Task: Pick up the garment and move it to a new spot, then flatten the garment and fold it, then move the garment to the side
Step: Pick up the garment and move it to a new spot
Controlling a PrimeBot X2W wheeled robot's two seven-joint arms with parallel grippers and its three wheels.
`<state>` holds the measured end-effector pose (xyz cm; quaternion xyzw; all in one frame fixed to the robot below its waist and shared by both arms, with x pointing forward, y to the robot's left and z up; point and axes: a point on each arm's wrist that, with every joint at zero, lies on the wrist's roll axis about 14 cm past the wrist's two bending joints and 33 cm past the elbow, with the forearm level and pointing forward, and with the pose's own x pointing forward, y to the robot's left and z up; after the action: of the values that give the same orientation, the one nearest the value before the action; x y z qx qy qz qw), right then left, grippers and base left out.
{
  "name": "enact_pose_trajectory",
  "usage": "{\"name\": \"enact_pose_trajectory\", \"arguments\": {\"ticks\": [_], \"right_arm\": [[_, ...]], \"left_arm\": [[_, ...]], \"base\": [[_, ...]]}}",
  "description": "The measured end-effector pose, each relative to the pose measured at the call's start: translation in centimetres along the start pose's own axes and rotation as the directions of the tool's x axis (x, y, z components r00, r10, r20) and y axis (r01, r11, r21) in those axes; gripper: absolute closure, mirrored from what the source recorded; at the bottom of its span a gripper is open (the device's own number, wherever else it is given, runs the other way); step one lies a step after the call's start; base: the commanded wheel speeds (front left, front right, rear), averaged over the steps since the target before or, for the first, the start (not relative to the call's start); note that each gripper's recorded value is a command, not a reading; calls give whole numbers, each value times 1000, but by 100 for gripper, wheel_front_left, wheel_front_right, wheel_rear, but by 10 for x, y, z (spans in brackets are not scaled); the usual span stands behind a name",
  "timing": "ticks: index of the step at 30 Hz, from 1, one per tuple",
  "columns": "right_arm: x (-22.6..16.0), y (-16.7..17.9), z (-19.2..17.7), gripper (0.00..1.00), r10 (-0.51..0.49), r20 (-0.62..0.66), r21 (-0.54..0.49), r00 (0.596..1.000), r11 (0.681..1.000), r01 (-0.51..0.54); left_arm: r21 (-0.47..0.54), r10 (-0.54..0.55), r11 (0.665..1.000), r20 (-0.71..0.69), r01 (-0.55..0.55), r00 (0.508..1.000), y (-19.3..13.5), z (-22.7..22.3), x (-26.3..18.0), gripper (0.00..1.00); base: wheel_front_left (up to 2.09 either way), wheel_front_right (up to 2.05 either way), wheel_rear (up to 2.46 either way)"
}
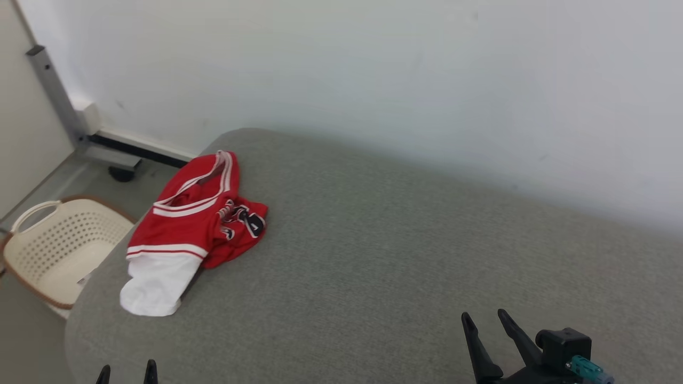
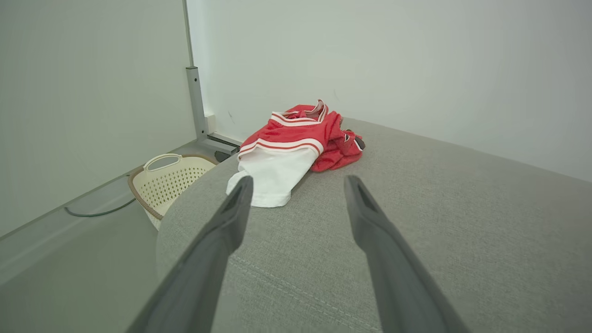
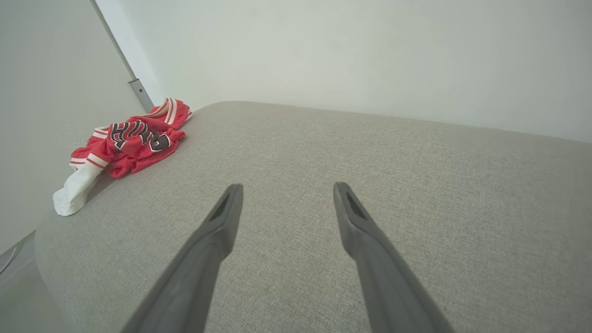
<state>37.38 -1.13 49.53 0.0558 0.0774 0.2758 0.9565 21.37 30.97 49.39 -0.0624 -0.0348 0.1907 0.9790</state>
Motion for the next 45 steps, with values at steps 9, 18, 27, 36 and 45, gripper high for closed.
{"name": "enact_pose_trajectory", "arguments": {"ticks": [9, 18, 27, 36, 45], "right_arm": [[16, 26, -5, 0, 85, -26, -13, 996, 996, -85], [18, 30, -6, 0, 99, -32, -14, 995, 995, -99], [31, 27, 4, 0, 108, -31, -51, 994, 993, -109], [56, 9, 12, 0, 146, -67, -126, 987, 980, -153], [59, -38, -7, 0, 88, -144, -146, 986, 983, -109]], "left_arm": [[2, 89, 996, 11, -89, 996, 26, 4, -19, 0], [-4, 110, 994, -16, -110, 994, 27, -1, -21, 0], [-23, 40, 999, -64, -42, 997, 17, 18, 42, 0], [-26, -38, 999, -186, 34, 982, -3, 32, 161, 0], [20, -21, 999, -452, 33, 892, -16, -24, 226, 0]], "base": [[0, 0, 0], [0, 0, 0], [0, 0, 0], [0, 0, 0], [0, 0, 0]]}}
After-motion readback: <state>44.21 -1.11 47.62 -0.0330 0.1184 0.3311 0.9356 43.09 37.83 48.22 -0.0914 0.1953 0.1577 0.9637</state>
